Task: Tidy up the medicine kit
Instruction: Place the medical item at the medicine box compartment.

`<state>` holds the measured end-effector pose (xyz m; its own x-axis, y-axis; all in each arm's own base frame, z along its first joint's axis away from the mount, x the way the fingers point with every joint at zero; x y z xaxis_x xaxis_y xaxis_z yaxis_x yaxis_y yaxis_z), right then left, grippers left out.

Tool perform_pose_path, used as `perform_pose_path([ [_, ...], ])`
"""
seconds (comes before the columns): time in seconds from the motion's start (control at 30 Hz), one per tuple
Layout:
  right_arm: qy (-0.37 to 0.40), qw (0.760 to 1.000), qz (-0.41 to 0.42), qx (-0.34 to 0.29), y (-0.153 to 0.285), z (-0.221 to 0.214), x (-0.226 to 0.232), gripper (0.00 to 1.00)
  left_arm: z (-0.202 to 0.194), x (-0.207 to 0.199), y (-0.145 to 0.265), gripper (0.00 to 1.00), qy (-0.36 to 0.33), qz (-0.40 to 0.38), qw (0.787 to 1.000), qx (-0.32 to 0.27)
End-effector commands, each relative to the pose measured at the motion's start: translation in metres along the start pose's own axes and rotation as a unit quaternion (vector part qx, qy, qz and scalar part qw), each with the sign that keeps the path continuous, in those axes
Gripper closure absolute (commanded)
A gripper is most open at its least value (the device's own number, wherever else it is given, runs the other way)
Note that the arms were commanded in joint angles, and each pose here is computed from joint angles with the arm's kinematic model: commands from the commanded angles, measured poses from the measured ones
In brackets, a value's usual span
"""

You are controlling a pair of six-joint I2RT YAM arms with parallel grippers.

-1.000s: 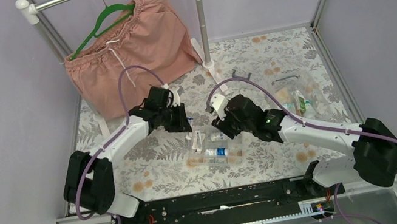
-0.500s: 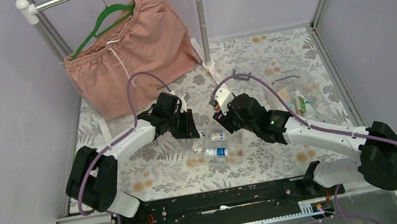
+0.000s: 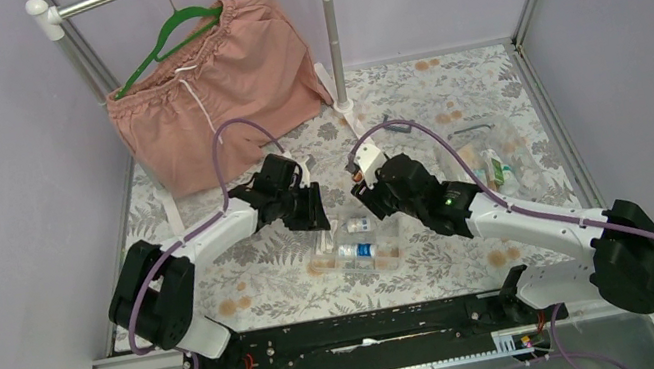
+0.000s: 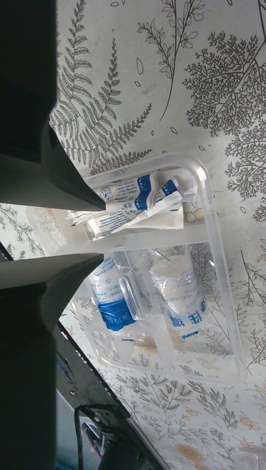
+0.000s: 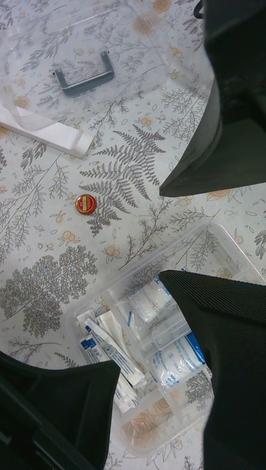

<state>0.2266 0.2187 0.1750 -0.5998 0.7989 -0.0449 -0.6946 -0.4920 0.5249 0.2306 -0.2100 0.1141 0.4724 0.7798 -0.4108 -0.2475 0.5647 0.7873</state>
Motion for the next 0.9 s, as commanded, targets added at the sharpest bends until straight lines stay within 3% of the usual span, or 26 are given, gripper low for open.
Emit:
perform_pose_path([
  [0.0, -0.030, 0.998, -0.026, -0.038, 0.005, 0.017, -0.003, 0.41, 0.008, -0.003, 0.000, 0.60, -0.024, -0.007, 1.000, -0.017],
  [0.1, -0.068, 0.994, -0.068, -0.043, 0.006, 0.021, -0.011, 0.41, 0.011, -0.003, -0.001, 0.60, -0.031, -0.007, 0.999, -0.020],
  [0.17, -0.111, 0.990, -0.087, -0.014, 0.007, 0.022, -0.020, 0.41, 0.019, -0.002, 0.004, 0.59, -0.037, 0.005, 0.999, -0.035],
  [0.3, -0.189, 0.977, -0.093, 0.031, 0.002, 0.024, -0.042, 0.41, 0.047, 0.002, 0.032, 0.56, -0.027, 0.042, 0.992, -0.116],
  [0.63, -0.262, 0.958, -0.098, 0.058, -0.017, 0.039, -0.051, 0.34, 0.087, 0.040, 0.113, 0.30, -0.009, 0.126, 0.951, -0.281],
  [0.87, -0.291, 0.946, -0.104, 0.096, -0.050, 0.046, -0.048, 0.30, 0.084, 0.070, 0.136, 0.21, 0.006, 0.169, 0.938, -0.303],
])
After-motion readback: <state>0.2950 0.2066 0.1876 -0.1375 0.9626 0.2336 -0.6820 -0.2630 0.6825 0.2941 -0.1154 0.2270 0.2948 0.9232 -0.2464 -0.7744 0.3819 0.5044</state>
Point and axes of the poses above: each gripper's point midway between its finger pads, its own y axis back along the fingers, its own x axis along the line the jaws close on, z = x × y, the point moved 6 cm from there along y, back along the fingers, and after that the axes turned 11 degrees about -y, right-handed, at the moved point
